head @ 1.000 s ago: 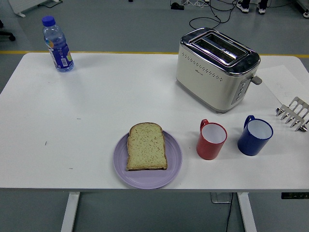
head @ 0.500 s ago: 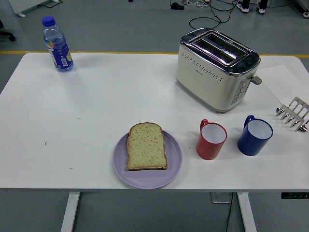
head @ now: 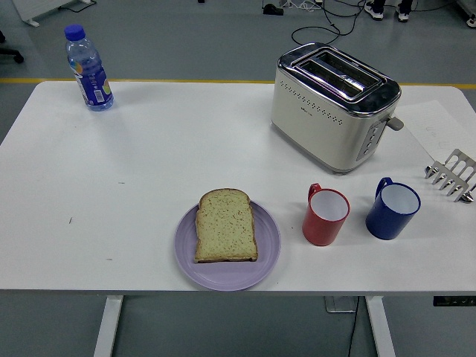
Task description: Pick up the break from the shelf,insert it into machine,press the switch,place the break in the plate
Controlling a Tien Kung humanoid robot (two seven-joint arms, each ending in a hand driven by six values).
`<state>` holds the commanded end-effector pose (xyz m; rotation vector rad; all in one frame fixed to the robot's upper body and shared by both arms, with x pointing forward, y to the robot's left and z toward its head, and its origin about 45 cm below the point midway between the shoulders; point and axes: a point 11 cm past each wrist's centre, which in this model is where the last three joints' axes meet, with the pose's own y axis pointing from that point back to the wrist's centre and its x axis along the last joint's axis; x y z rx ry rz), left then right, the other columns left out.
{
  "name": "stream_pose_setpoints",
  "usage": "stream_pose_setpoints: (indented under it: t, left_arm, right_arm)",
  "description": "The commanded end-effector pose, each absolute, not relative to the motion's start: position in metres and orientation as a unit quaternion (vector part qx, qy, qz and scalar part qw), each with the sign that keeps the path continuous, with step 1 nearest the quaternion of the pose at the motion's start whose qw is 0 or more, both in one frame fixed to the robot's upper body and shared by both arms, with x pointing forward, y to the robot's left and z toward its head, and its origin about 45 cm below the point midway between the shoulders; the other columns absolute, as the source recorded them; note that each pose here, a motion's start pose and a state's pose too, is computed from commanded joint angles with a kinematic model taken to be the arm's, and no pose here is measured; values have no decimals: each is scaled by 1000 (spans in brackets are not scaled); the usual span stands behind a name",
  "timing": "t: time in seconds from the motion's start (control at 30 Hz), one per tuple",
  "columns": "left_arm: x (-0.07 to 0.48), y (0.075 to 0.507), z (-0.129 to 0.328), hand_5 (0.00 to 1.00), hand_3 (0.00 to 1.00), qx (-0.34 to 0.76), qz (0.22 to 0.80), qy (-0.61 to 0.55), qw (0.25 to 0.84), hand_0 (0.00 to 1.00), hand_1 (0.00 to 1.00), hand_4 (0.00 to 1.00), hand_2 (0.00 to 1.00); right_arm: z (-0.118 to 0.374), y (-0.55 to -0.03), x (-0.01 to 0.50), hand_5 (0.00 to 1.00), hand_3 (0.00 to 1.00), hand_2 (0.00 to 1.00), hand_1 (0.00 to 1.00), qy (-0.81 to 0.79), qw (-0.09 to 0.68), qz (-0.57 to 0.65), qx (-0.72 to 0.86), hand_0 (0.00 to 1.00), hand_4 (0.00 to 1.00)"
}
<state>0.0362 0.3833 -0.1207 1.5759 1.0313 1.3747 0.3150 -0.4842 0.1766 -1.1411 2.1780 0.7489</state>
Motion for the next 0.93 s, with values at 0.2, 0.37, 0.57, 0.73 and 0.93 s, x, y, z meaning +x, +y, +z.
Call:
stream_pose_setpoints:
  t: [0.2,0.37,0.57,0.73,0.93]
  left_arm:
    - [39,383,-120,998,562,620,543,405,396,419,478,347,511]
    - [41,383,-120,998,562,619,544,404,397,419,478,347,511]
    - [43,383,-120,998,562,619,544,403,398,419,478,347,511]
    - [44,383,-120,998,562,618,546,403,398,419,478,348,511]
    - [45,383,-120,998,562,618,546,402,399,419,479,348,512]
  right_arm:
    - [175,-483,316,315,638,695,672,811,285,284,-425,696,465]
    - [176,-483,317,316,634,695,671,810,287,285,-423,697,462]
    - [177,-487,315,317,633,695,670,811,293,287,-417,696,461]
    - [177,-490,314,315,616,682,661,812,297,291,-410,696,457]
    - [176,-491,313,311,614,680,655,812,300,298,-403,695,455]
